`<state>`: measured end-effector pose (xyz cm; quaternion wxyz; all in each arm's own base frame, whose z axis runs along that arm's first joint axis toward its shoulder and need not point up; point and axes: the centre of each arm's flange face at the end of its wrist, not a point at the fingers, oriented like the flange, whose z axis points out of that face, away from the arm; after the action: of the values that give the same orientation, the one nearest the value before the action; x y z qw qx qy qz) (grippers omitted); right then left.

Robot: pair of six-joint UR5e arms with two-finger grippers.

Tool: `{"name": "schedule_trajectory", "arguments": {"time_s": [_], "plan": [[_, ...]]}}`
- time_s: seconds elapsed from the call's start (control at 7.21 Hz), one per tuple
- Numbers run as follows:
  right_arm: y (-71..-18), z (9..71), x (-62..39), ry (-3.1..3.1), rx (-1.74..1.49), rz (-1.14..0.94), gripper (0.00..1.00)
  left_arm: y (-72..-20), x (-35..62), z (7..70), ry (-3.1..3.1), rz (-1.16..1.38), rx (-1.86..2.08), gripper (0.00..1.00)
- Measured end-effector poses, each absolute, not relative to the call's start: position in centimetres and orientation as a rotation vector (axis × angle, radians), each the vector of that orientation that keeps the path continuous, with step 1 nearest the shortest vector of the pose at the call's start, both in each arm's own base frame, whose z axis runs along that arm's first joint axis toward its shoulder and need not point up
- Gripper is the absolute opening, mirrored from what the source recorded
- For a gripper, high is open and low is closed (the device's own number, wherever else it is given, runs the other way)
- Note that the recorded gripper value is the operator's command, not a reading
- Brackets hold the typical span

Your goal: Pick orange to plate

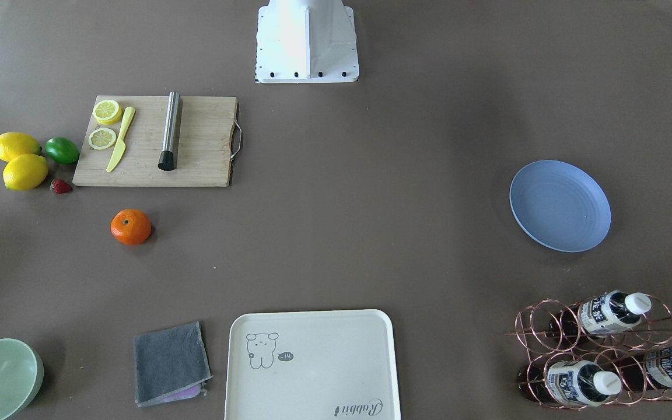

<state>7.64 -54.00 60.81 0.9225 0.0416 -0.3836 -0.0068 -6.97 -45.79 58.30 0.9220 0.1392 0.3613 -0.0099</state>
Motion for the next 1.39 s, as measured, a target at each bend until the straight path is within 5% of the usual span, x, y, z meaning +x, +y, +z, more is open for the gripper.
{"name": "schedule_trajectory", "arguments": {"time_s": [1.39], "plan": [[-54.34,59.85,7.54,-0.794,0.102,-0.022,1.00,-45.60,-6.94,59.12,0.744,-0.033,0.267,0.98]]}}
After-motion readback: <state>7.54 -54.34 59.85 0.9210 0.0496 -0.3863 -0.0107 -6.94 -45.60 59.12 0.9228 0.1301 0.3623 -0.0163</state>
